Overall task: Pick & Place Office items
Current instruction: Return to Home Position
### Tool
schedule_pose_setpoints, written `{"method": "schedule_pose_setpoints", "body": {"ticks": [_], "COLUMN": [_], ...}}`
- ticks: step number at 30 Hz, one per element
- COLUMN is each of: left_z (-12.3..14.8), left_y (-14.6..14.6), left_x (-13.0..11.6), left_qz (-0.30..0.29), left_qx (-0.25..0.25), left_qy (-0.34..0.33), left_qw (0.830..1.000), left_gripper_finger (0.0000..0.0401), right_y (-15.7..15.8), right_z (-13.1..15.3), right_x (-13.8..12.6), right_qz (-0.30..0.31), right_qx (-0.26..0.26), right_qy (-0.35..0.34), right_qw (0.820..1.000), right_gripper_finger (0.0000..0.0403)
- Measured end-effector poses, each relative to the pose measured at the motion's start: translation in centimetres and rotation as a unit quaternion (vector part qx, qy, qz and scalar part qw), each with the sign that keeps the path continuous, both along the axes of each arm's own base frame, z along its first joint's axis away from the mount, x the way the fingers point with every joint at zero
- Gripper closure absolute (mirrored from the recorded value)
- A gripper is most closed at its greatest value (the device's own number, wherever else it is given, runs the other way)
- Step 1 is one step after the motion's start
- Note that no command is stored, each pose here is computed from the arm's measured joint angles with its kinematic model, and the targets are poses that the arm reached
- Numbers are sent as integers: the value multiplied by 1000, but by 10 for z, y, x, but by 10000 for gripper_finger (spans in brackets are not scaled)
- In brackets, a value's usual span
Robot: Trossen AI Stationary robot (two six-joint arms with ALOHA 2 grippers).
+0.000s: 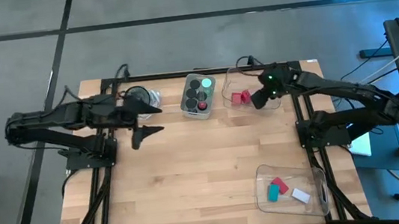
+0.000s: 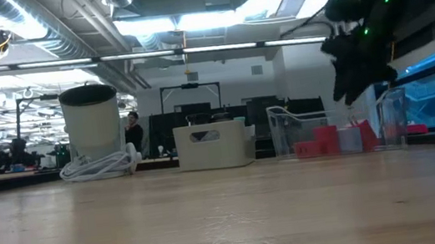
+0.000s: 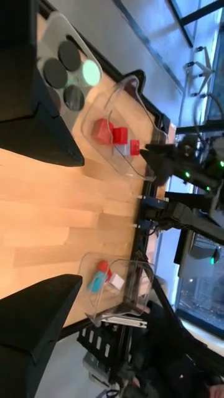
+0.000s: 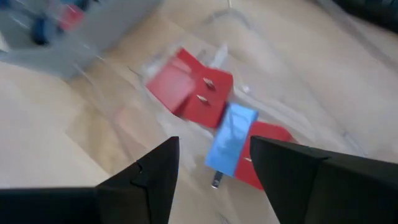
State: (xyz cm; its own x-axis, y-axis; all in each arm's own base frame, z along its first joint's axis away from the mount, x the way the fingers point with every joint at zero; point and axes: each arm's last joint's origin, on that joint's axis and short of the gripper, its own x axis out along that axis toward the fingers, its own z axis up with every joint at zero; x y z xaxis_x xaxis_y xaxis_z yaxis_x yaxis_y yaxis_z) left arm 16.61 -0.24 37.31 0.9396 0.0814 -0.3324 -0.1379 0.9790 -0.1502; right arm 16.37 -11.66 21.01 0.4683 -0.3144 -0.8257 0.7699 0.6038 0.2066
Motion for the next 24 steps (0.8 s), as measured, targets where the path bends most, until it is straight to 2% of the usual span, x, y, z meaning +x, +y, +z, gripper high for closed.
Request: {"method": "schedule_pose_setpoints", "body": {"ticks": [8,15,19,24], "left_z": [7,6,4,-8], "left_y": [5,9,11,12], "left_x": [-48,-78,-91,-101], "left_qz": [69,131,159,174], "left_qx": [-14,-20,-24,-23], "left_qy": [-17,-18,-23,-27], "left_qw": [997,991,987,984], "left_gripper_finger": [105,105,105,105], "right_y": [16,32,42,53], "right_z": [34,50,52,41], "right_x": [-21,-34,-40,-47], "right_qz": [12,44,59,47], "right_qx": [-63,-102,-117,-124], "right_qy": [-74,-108,-120,-122], "right_qw": [995,988,984,984], "right_gripper_finger": [204,204,204,204]}}
